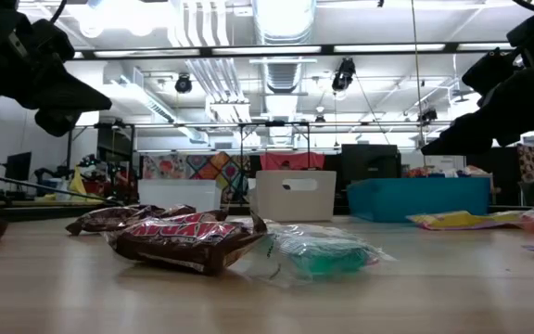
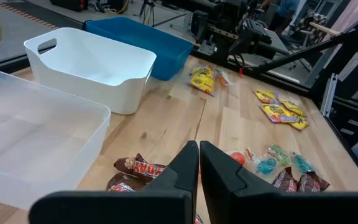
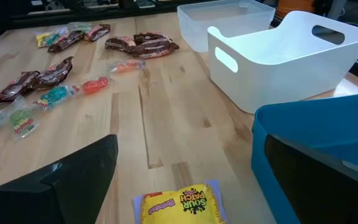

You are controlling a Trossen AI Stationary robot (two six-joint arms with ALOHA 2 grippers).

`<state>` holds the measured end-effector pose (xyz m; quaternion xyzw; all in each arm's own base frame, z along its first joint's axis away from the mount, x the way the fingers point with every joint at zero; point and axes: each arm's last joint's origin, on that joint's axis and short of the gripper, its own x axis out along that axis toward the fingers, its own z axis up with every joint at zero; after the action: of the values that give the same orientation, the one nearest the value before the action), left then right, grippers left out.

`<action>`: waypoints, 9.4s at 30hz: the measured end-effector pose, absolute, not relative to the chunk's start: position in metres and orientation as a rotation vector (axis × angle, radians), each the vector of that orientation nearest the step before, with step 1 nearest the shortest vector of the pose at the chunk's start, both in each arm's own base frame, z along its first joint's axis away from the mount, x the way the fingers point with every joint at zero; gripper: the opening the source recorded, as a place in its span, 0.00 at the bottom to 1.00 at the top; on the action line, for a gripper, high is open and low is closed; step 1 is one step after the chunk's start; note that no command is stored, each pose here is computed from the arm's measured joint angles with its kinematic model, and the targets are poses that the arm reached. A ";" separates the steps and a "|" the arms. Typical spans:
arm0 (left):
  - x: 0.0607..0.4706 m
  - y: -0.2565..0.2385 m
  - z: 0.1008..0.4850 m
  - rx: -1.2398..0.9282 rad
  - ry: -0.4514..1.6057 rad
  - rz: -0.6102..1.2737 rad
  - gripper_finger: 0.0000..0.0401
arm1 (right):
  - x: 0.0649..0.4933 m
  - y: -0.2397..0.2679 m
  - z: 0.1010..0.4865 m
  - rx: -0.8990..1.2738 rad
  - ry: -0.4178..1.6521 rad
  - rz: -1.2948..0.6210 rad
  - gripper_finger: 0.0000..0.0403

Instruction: Sort candy

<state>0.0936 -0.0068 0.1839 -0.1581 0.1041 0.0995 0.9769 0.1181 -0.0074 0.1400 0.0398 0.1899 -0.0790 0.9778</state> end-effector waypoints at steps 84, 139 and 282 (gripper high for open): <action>0.136 -0.024 0.170 -0.515 0.636 0.313 0.00 | 0.119 -0.022 0.192 0.435 -0.296 -0.642 0.99; 0.201 -0.093 0.124 -0.174 0.993 0.521 0.08 | 0.122 -0.019 0.186 0.431 -0.215 -0.545 0.99; 0.219 -0.038 0.255 0.016 0.461 0.316 0.19 | 0.280 0.032 0.168 0.631 1.426 -0.895 0.99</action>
<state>0.2192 -0.0380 0.2547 0.0080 0.2276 0.1559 0.9612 0.2805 0.0319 0.1680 0.2749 0.6206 -0.3896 0.6224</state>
